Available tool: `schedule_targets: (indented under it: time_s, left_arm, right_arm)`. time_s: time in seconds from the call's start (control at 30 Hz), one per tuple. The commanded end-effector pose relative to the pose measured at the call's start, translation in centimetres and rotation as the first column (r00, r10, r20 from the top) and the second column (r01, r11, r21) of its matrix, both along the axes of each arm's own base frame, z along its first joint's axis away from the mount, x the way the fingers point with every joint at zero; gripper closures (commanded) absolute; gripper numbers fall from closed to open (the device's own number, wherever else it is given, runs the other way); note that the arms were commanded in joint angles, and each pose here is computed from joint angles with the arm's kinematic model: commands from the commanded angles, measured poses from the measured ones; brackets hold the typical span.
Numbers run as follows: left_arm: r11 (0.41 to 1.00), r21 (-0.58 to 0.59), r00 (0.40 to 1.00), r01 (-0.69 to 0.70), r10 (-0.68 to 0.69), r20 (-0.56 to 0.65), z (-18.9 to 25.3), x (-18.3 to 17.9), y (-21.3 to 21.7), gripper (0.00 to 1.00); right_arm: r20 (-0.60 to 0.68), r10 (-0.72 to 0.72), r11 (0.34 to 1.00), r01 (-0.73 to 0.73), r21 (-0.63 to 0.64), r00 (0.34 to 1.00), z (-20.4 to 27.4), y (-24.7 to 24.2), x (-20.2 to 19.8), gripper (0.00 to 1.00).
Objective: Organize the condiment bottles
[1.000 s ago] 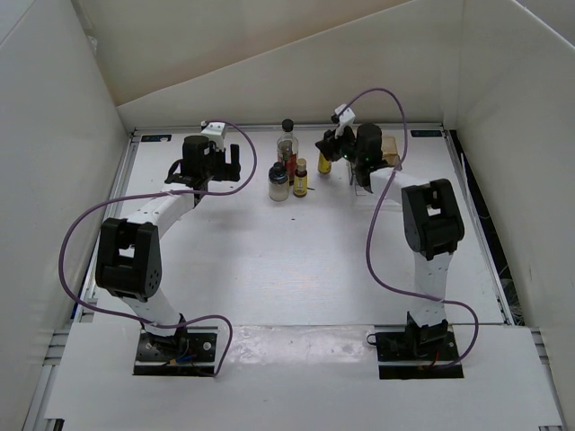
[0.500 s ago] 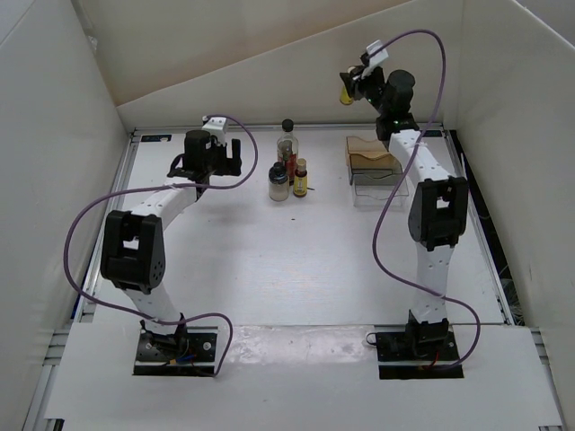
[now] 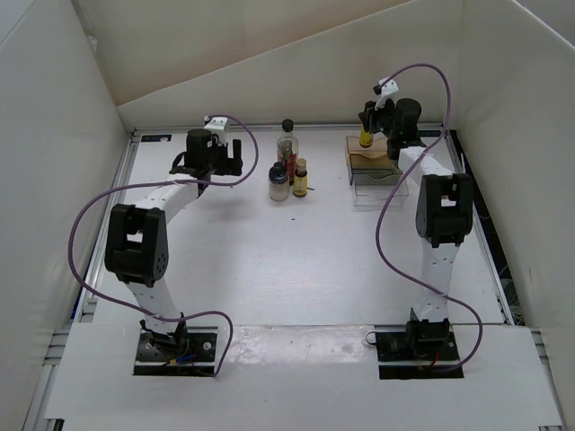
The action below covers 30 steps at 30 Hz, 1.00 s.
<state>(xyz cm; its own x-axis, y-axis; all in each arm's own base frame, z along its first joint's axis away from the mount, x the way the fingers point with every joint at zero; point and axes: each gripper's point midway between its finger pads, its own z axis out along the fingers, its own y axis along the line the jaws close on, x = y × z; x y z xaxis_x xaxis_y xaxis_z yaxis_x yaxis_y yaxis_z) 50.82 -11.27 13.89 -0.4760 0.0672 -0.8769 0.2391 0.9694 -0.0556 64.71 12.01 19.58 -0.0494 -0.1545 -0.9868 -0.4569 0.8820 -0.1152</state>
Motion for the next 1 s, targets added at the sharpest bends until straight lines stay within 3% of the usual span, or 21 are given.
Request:
schedule_targets:
  time_s: [0.0, 0.97]
  left_arm:
    - [0.999, -0.028, 0.999, 0.016, -0.015, 0.043, 2.1, 0.7, -0.5, 0.0]
    - [1.0, -0.013, 0.999, 0.017, -0.017, 0.029, 1.2, 1.1, -0.4, 0.0]
  right_arm:
    - [0.221, -0.02, 1.0, 0.016, 0.023, 0.975, 8.3, -0.7, -0.1, 1.0]
    - [0.195, -0.057, 0.994, 0.037, 0.103, 0.979, 3.5, -1.4, -0.8, 1.0]
